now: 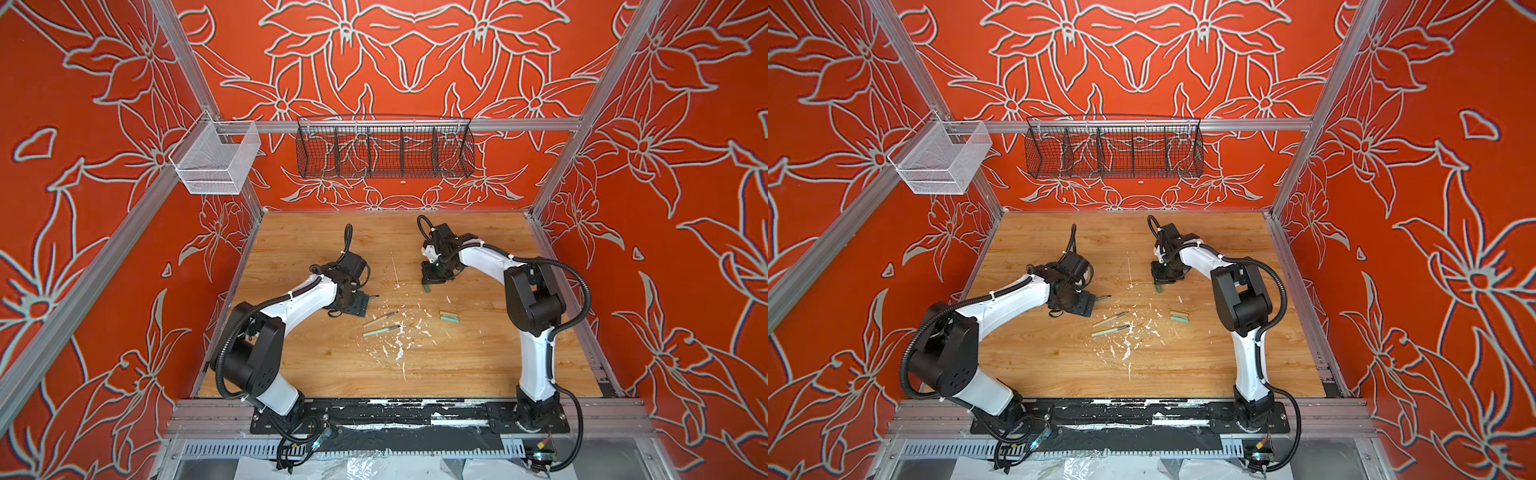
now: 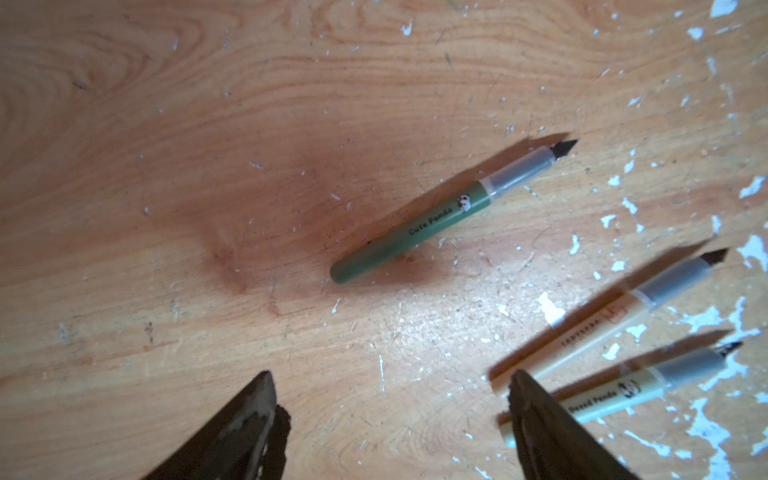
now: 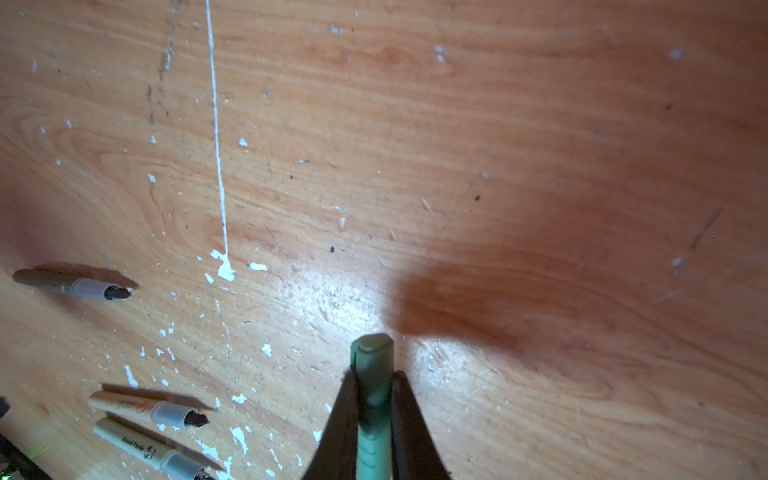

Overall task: Insert the pens into the pen caps
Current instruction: 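Lower the left gripper onto the green pen and grasp its body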

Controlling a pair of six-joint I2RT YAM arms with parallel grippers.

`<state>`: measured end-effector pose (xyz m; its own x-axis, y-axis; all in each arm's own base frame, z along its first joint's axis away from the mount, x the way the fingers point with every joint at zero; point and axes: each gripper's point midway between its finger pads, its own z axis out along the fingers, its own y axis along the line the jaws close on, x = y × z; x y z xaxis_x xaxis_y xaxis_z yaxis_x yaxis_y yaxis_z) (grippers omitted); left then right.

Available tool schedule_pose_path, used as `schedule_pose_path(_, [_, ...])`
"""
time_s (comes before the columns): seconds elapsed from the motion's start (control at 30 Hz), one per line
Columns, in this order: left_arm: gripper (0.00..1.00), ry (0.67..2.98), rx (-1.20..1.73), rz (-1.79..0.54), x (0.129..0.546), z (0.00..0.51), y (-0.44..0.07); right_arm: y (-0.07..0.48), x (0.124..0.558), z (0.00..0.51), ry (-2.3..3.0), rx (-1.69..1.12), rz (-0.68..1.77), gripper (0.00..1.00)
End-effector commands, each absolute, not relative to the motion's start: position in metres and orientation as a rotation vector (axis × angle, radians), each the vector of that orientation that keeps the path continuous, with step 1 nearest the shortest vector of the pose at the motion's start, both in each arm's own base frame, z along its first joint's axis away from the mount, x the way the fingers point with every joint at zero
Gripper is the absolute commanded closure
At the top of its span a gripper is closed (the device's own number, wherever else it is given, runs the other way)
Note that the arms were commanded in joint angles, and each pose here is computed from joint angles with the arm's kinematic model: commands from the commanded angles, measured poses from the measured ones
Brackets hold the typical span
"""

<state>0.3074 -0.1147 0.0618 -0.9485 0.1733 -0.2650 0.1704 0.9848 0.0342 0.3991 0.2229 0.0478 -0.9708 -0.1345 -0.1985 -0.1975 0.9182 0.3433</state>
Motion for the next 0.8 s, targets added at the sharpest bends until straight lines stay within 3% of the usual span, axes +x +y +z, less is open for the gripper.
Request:
schedule_pose_path(0.0, [0.13,2.871,0.38,0.059,0.316,0.056,-0.118,0.226,0.402,0.073,2.84,-0.23,0.616,0.89])
schedule_pose_path(0.3, [0.19,2.926,0.547,0.122,0.346,0.032,-0.128,0.225,0.392,0.078,2.816,-0.202,0.658,0.89])
schedule_pose_path(0.57, [0.29,2.977,0.546,0.117,0.343,0.023,-0.13,0.227,0.386,0.077,2.813,-0.189,0.701,0.89])
schedule_pose_path(0.77, [0.46,3.023,0.489,-0.061,0.324,0.016,-0.144,0.228,0.388,0.08,2.803,-0.188,0.707,0.89])
